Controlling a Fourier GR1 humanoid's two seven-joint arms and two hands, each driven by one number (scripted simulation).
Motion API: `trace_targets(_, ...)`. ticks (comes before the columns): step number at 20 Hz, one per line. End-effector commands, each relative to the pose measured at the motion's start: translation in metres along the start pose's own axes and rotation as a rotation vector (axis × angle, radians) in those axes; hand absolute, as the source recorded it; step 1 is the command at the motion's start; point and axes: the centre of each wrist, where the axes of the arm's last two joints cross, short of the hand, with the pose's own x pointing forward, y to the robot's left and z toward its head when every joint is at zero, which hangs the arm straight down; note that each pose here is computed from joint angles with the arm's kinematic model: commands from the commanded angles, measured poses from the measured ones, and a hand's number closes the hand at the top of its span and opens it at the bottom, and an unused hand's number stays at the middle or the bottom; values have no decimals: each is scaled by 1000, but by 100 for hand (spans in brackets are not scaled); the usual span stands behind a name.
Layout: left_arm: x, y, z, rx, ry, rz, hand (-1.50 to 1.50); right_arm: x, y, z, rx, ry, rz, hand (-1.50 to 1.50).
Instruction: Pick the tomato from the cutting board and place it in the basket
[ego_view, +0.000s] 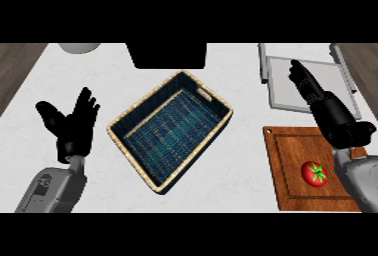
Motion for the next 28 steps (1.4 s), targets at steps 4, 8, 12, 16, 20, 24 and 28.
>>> trace_targets(4,37,30,1,-32,-177,-146,0,-34,-107,43,8,-21,0,150)
trace_targets(8,35,31,0,-82,-216,-205,0,-42,-73,40,157,-314,-311,150)
trace_targets(12,38,39,10,-86,-214,-213,0,-76,-56,60,-29,-206,-9,-150)
trace_targets(16,42,61,2,-90,-196,-222,0,-52,-79,58,-262,-86,205,-150)
trace_targets(20,33,38,2,-69,-188,-213,0,-8,-121,50,-229,19,372,-150)
trace_targets(24,28,49,13,-82,-180,-210,0,11,-158,77,105,257,610,-150)
trace_targets(28,25,55,12,-53,-200,-229,0,44,-178,78,361,425,687,-150)
